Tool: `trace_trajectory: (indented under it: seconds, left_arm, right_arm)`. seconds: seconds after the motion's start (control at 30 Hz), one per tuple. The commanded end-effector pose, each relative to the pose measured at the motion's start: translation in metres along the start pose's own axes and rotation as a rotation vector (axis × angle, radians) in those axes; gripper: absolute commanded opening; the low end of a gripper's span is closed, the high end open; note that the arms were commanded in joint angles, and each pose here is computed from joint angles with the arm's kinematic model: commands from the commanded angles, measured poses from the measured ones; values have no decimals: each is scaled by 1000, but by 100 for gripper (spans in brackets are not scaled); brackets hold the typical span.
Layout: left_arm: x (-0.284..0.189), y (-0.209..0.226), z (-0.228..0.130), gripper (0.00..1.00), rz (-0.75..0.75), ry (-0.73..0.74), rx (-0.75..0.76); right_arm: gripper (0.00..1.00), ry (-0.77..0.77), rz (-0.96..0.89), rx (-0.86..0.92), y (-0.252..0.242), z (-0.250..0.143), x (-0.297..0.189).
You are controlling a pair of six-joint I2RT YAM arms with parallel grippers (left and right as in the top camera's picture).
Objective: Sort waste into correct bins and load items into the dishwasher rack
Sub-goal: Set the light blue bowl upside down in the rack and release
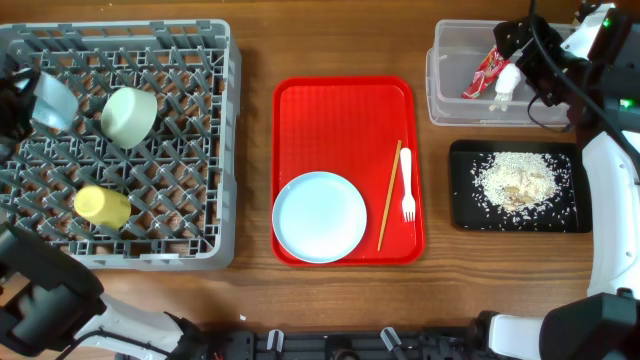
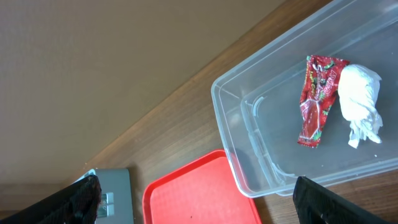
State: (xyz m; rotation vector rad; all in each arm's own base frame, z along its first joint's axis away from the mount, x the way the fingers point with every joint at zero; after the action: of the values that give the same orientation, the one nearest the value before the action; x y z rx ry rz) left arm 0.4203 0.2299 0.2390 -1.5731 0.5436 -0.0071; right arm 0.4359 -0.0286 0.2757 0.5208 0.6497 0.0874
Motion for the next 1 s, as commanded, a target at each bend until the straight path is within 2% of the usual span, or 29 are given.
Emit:
trace_trajectory:
  seconds: [0.0,0.13,0.23,0.43,0.77,0.87,0.97]
  left_arm:
    - [0,15,6,4,26,-21,83]
    - [4,19,4,4,3,25,90]
    - [10,21,-3,4,-59,111,107]
    - [15,47,9,4,-39,114,40]
    - [-12,63,18,5,-22,93,-98]
    - [-20,71,17,20,-7,90,-148]
    - [-29,80,15,50,10,87,-135]
  right_arm:
    - [100,-22,-7,-2,1,4,-6]
    - [99,-22,-7,-3,1,4,-6]
    - [99,-22,-7,-2,1,4,-6]
    - [100,-22,-7,-2,1,4,-6]
    - [100,-22,-7,-3,1,4,-6]
    - [100,-22,-7,-3,1,4,-6]
    - [100,-22,-7,-3,1,4,-6]
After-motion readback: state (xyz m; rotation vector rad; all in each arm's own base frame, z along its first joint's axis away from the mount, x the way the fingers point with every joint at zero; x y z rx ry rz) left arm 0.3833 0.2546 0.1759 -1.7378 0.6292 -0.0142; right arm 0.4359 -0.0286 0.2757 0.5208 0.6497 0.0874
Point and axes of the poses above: each gripper's point midway between its finger pads, its own x axis out along the fingers, its own y axis along the line the jaws close on, z = x × y, the point moved 1 cm from there along -x, back along the fingers, and after that the axes turned 14 degrees about -x, right-handed, at the moved point
